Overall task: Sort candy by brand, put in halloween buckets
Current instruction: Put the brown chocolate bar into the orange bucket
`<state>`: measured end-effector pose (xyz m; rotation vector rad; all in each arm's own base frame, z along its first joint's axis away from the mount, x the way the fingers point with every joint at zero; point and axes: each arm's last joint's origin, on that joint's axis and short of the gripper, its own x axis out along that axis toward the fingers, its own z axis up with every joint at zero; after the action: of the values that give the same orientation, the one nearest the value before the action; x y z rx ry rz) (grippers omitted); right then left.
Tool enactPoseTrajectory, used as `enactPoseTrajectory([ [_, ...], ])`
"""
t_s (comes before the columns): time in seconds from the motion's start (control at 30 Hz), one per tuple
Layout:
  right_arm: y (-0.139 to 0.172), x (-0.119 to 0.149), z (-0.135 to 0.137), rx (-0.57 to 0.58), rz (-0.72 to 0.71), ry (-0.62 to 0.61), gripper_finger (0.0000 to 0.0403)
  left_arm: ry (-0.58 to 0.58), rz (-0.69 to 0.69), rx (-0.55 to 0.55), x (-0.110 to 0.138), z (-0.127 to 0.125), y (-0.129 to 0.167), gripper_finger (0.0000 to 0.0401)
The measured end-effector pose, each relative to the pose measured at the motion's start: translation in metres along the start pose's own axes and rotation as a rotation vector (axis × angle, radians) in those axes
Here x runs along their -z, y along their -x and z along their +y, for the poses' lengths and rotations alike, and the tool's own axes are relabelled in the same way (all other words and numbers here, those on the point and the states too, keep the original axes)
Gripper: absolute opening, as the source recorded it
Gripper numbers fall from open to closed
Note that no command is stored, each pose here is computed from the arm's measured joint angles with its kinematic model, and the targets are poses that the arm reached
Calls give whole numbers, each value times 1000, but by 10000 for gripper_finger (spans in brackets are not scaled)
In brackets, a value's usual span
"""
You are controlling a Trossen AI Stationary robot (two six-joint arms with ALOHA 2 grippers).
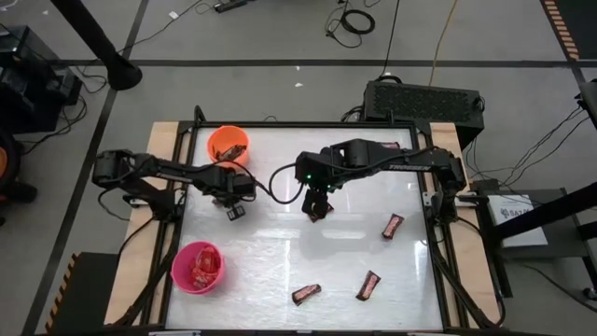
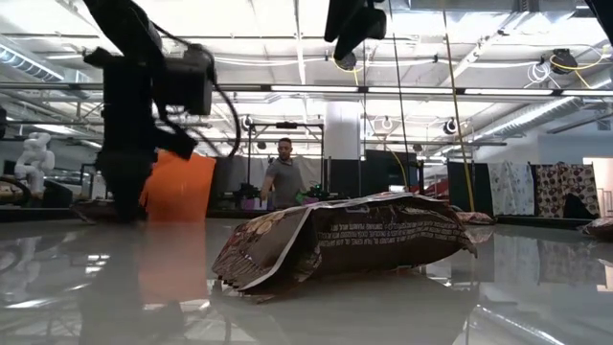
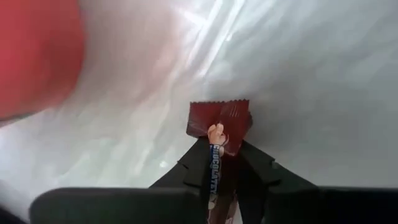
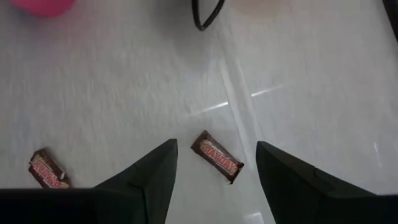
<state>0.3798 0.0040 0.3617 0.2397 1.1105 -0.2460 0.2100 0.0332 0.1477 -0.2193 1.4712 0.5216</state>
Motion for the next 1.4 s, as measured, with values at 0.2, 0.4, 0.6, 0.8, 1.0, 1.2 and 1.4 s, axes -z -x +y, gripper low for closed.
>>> enactPoseTrajectory([
  [0.2, 1, 2, 7, -8, -4, -7, 210, 64, -186, 111, 1, -6, 42, 62],
  [0.4, 1, -2, 15, -40, -66, 1, 210, 190, -486, 165, -1, 7, 97, 52],
  [0.6, 2, -7, 20, -67, -124, 5, 210, 341, -722, 3, 3, 40, 138, 51],
  [0.8, 0, -14, 24, -92, -188, 0, 210, 482, -717, -157, 0, 76, 136, 50],
  [1.0, -1, -7, 22, -65, -115, 8, 210, 535, -654, -149, -15, 101, 120, 50],
  [1.2, -1, 12, 21, 2, 56, 43, 210, 637, -624, -174, -24, 117, 109, 78],
  [1.4, 2, 25, 27, 140, 96, 51, 210, 662, -582, -180, -25, 131, 101, 149],
])
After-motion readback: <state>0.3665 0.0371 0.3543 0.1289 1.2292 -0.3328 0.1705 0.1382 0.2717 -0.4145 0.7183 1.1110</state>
